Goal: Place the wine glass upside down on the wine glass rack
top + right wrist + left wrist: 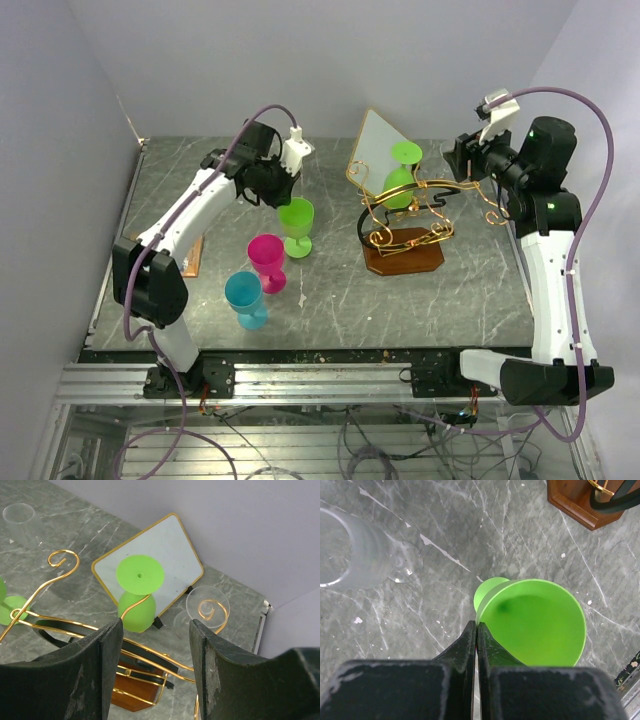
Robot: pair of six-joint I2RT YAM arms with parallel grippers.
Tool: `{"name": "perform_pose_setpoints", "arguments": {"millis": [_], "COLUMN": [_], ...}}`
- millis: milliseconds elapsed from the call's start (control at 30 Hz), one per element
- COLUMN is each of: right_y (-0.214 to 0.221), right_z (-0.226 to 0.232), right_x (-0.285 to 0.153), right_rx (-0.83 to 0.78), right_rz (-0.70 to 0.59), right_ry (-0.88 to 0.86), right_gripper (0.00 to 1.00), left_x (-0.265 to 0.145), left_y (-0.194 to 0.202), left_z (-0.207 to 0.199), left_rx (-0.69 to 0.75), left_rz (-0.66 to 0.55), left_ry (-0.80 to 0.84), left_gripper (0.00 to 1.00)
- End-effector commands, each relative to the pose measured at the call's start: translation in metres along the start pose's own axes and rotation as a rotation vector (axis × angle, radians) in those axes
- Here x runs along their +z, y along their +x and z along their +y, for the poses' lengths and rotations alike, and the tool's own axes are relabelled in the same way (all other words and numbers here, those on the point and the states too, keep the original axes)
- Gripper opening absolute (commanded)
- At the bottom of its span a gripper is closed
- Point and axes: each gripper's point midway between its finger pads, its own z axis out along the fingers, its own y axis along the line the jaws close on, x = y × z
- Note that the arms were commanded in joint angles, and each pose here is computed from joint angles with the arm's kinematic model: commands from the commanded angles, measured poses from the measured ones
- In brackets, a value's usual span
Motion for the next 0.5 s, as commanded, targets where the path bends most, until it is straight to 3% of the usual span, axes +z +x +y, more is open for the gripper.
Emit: {"name": "perform_pose_setpoints", "arguments": {"millis": [0,233,467], "right_y": [-0.011,-0.012,-0.020], "right_z": [-0.005,0.000,0.030], "right_x": [-0.008,-0.008,-0.008], "right_rx": [-0.022,-0.019,-0.023], "right_rz": [-0.037,-0.048,-0.108], "right_ry": [0.028,-0.005,-0.181], "right_gripper": [0.55,0.56,0.61], "left_x": [-0.008,-0.033,-0.089], "left_y": [-0.017,-0.042,-0.088], "left_z": [-0.006,-0.008,-0.014], "left_rx": [0.041,0.061,0.070], "left_rz": [-0.039,-0.106,-0.278], "left_ry": [0.022,0.008,-0.054], "left_gripper": [0.07,0.07,0.07]}}
